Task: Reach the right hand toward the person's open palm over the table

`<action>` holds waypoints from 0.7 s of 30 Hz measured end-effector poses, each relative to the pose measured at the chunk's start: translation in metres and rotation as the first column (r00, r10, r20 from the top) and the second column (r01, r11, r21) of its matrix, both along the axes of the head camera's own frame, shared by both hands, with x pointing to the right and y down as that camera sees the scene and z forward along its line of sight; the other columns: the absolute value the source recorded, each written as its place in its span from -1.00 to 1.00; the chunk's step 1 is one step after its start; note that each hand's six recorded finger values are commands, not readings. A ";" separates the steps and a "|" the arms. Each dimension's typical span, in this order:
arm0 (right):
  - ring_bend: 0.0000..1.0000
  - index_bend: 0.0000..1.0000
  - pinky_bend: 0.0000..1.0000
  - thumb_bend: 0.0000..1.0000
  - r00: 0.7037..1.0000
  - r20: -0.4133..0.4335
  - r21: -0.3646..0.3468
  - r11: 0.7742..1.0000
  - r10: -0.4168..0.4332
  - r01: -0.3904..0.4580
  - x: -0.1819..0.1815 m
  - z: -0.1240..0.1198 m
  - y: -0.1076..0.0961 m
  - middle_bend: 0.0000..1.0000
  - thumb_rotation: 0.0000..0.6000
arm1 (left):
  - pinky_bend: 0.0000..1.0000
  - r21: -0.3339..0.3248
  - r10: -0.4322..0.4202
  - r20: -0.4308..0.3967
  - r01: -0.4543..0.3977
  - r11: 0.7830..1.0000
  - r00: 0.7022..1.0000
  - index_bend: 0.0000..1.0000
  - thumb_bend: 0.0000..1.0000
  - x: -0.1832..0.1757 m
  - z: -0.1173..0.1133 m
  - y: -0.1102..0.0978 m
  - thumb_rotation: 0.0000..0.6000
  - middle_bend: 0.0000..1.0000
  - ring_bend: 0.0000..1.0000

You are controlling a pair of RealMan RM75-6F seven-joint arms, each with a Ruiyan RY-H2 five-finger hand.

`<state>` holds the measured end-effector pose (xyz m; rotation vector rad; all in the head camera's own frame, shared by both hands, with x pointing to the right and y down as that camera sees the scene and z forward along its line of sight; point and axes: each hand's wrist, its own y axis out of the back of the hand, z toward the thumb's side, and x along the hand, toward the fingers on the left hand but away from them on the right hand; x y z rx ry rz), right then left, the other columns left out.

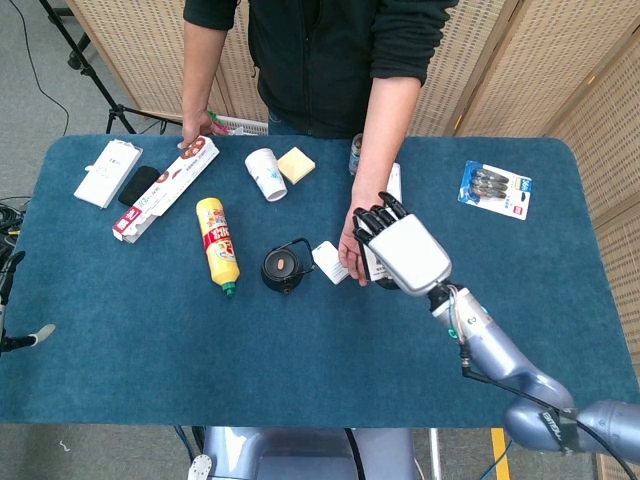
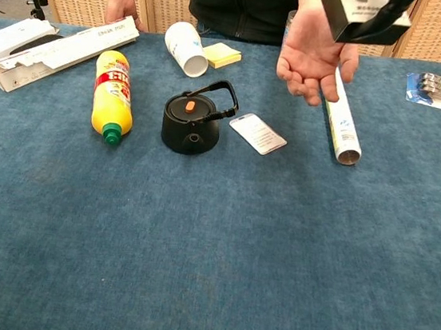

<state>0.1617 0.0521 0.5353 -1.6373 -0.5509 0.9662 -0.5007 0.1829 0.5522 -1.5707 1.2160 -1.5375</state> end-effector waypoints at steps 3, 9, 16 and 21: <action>-0.29 -0.19 -0.74 -0.10 0.999 -0.020 -0.038 0.999 0.030 -0.031 -0.006 0.014 -0.001 0.01 1.00 | -0.97 0.013 -0.005 0.004 0.005 1.000 1.000 -1.00 -1.00 -0.002 -0.003 0.000 1.00 -1.00 -1.00; -0.29 -0.28 -0.74 -0.30 0.998 -0.053 -0.055 0.998 0.030 -0.033 -0.023 0.032 0.006 -0.12 1.00 | -0.97 0.010 -0.007 0.004 0.007 1.000 1.000 -1.00 -1.00 -0.003 -0.003 0.000 1.00 -1.00 -1.00; -1.00 -1.00 -0.75 -1.00 0.997 -0.055 -0.081 0.995 0.047 -0.051 -0.027 0.043 0.012 -1.00 1.00 | -0.97 0.014 -0.014 -0.001 0.014 1.000 1.000 -1.00 -1.00 -0.005 -0.005 0.000 1.00 -1.00 -1.00; -1.00 -1.00 -0.81 -1.00 0.997 -0.036 -0.093 0.993 0.067 -0.070 -0.024 0.038 0.010 -1.00 1.00 | -0.97 0.012 -0.011 -0.001 0.011 1.000 1.000 -1.00 -1.00 -0.005 -0.004 0.000 1.00 -1.00 -1.00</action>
